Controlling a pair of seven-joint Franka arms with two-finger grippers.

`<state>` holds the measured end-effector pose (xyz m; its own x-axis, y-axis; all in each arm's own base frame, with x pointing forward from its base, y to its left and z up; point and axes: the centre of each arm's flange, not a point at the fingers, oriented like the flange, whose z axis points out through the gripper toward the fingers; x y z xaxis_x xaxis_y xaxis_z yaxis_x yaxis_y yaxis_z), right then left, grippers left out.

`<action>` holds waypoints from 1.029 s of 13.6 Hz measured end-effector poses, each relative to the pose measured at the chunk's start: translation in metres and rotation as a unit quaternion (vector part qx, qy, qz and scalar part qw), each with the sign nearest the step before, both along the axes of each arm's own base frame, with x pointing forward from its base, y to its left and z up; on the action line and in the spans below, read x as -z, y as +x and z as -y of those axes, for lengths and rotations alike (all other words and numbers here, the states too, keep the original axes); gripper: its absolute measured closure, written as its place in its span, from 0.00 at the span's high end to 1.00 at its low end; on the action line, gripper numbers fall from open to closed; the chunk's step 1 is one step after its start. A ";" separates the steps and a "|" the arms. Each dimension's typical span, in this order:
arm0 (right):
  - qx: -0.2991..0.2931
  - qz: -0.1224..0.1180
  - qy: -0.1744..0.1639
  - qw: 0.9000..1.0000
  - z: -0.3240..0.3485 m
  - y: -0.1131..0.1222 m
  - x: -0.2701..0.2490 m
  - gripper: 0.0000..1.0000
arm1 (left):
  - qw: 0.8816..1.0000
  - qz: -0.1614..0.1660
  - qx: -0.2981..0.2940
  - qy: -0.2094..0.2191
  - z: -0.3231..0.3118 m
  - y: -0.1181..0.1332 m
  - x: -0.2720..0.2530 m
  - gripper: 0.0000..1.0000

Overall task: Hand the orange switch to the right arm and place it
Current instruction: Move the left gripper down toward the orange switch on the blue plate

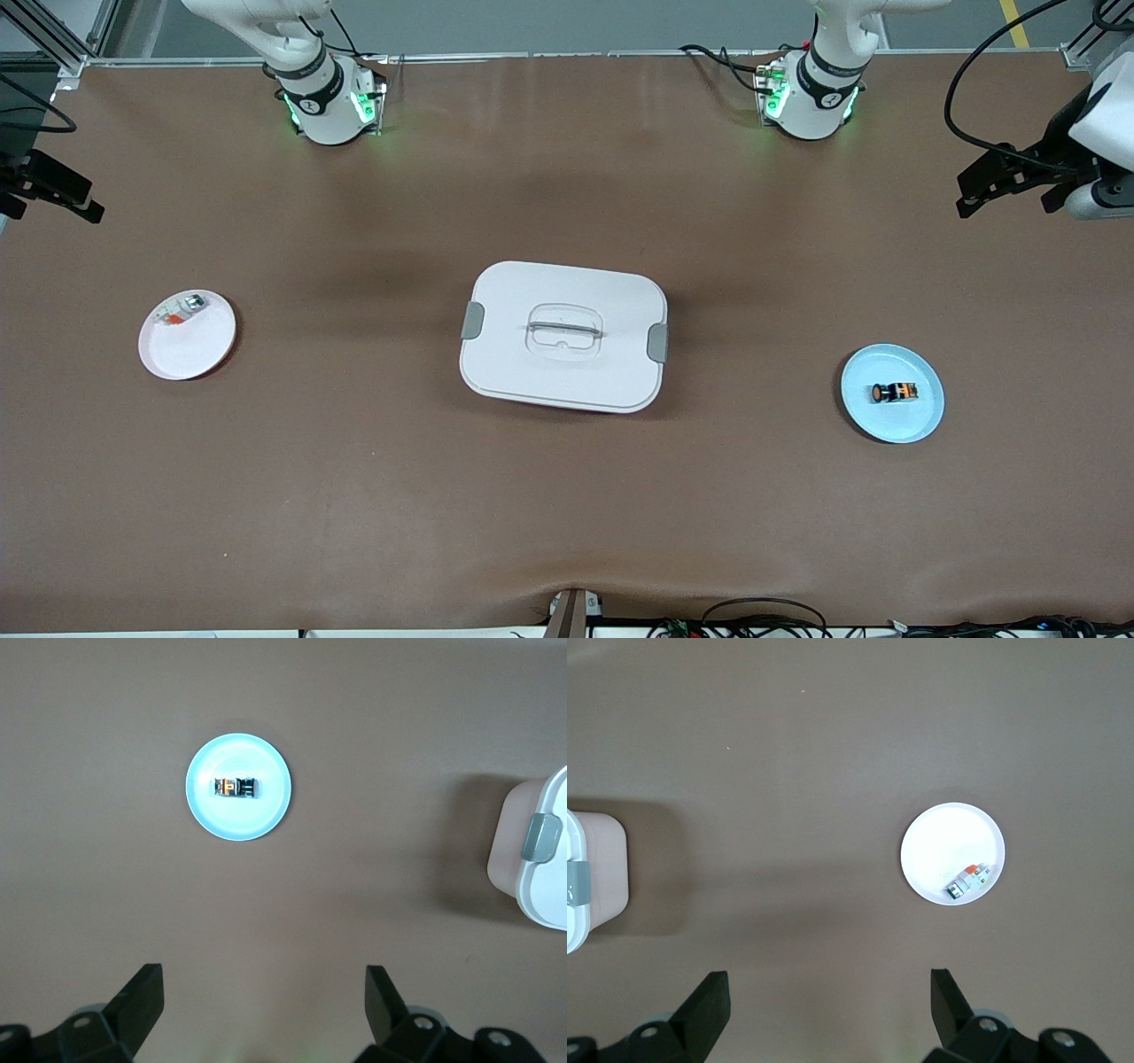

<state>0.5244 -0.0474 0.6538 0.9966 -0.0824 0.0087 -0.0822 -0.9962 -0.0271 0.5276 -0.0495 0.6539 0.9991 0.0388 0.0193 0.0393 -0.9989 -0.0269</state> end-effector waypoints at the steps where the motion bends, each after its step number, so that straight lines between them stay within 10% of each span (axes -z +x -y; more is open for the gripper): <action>1: 0.002 0.000 0.000 1.000 0.000 0.000 0.000 1.00 | 1.000 0.000 0.000 0.000 0.000 0.000 0.000 1.00; 14: 0.013 0.007 0.000 1.000 0.000 0.001 -0.003 1.00 | 0.999 -0.037 -0.009 0.000 -0.014 0.050 0.077 1.00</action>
<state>0.5252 -0.0473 0.6567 0.9939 -0.1083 0.0221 -0.1077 -0.9938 -0.0284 0.5779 -0.0359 0.5771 0.9969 0.0560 -0.0555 0.0543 -0.9981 -0.0305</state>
